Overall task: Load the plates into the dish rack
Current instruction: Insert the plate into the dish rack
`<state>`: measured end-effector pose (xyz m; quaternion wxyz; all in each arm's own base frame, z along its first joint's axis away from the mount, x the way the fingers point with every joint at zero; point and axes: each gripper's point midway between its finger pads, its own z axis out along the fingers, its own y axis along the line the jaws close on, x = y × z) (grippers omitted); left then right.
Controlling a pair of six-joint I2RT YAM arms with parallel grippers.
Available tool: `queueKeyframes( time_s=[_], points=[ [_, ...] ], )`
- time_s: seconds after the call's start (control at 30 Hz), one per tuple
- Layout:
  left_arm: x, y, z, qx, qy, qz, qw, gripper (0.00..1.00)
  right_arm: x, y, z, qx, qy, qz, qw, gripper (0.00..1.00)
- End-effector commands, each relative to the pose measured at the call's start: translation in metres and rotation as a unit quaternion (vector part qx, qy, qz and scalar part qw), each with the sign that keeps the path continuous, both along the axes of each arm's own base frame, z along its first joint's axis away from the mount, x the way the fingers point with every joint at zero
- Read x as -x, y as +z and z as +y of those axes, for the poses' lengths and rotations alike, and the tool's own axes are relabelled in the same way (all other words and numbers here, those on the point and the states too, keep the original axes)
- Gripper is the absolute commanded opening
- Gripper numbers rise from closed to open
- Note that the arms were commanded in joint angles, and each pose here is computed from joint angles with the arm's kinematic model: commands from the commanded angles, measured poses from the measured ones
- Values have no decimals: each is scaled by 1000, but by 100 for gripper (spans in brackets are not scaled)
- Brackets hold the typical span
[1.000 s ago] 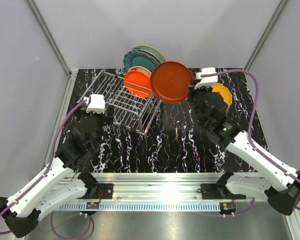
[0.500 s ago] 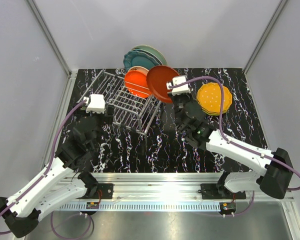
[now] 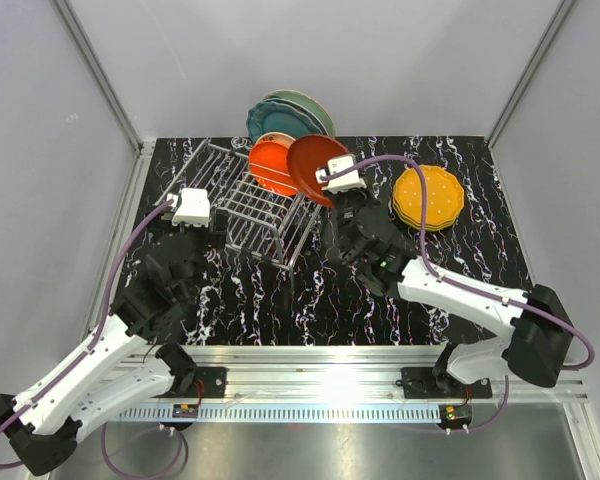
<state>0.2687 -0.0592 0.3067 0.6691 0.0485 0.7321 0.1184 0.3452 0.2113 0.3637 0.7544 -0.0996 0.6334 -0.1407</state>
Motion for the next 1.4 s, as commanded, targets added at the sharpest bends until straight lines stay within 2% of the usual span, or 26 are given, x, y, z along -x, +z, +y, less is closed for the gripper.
queueKeyframes(
  time_s=[0.0, 0.33, 0.8, 1.37],
  points=[
    [-1, 13, 1, 21, 5, -24, 999, 99, 2, 13, 11, -14, 7, -24, 1000, 0],
    [-1, 13, -3, 28, -6, -22, 999, 99, 3, 8, 34, 27, 13, -33, 999, 0],
    [0, 15, -4, 32, -10, -23, 999, 99, 10, 46, 13, 35, -32, -76, 996, 0],
    [-1, 13, -4, 30, -10, -21, 999, 99, 2, 16, 38, 65, 8, -63, 996, 0]
  ],
)
